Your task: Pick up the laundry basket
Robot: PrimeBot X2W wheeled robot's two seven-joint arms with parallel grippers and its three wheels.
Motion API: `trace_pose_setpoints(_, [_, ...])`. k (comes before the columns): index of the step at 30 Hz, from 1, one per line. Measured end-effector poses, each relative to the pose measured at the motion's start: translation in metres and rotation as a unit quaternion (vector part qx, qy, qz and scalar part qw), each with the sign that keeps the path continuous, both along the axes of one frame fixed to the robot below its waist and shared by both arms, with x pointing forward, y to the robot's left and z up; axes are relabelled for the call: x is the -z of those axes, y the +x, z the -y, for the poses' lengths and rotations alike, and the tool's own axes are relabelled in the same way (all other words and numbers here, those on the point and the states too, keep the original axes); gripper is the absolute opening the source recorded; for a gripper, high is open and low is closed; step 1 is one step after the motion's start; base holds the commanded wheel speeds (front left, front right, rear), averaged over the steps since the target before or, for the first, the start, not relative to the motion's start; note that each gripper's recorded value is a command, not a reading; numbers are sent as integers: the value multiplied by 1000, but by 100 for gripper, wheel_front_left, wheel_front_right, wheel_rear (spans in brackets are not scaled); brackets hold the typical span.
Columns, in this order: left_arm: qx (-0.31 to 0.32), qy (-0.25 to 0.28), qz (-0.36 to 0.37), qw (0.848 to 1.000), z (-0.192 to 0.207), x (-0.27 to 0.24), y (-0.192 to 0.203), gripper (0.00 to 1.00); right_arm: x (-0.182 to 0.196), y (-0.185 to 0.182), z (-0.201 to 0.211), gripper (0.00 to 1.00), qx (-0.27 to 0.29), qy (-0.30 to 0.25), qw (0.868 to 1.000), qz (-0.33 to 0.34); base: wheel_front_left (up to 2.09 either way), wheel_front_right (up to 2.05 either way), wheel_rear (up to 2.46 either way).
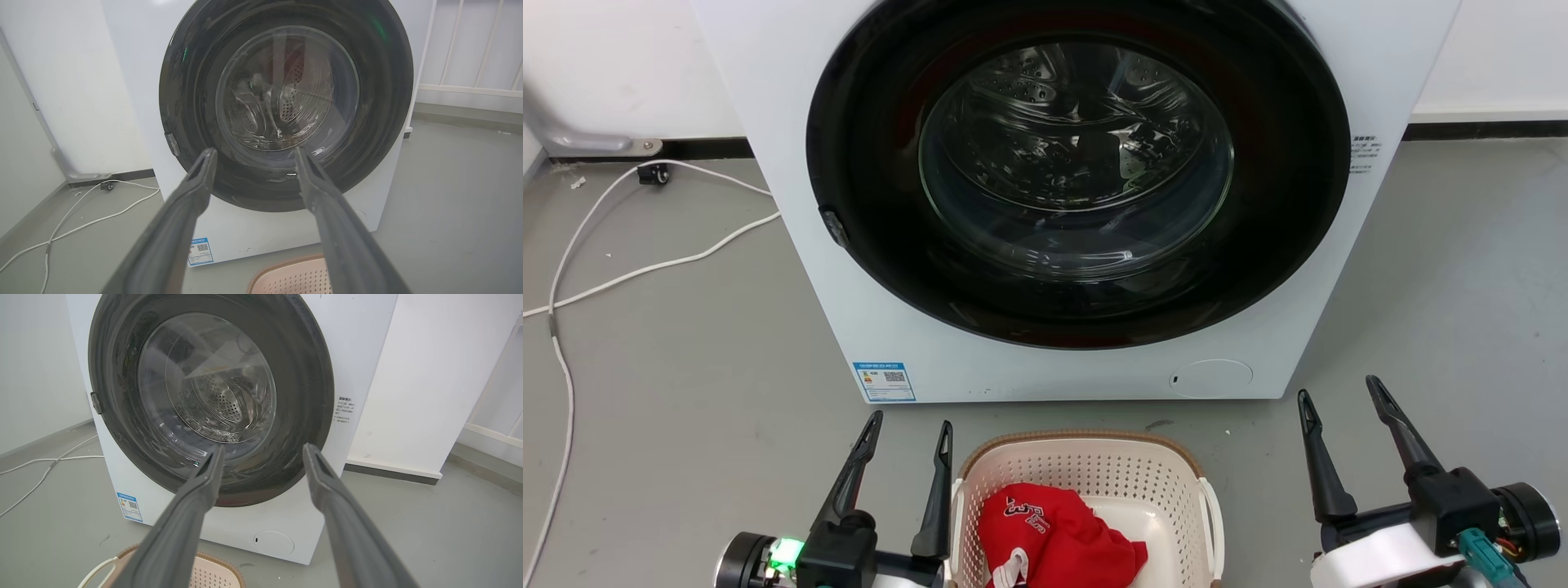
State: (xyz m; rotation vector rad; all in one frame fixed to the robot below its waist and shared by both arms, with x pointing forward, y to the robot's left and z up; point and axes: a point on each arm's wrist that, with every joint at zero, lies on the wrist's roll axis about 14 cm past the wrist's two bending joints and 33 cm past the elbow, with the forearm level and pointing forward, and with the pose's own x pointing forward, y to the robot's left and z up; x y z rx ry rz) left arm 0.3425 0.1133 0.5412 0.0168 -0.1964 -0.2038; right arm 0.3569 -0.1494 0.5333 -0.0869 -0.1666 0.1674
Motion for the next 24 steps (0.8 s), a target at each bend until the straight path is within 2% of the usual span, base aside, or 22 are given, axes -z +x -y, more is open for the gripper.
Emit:
trace_pose_setpoints(11, [4, -5, -34, 999, 0, 21, 9, 100, 21, 7, 7, 100, 11, 6, 999, -33, 0, 0, 0])
trace_pose_setpoints(20, [-3, -16, -97, 995, -8, 65, 55, 100, 57, 50, 11, 100, 16, 4, 997, -81, 0, 0, 0])
trace_pose_setpoints(24, [-5, -13, -134, 991, -15, 97, 84, 100, 89, 71, 11, 100, 15, 5, 993, -121, 0, 0, 0])
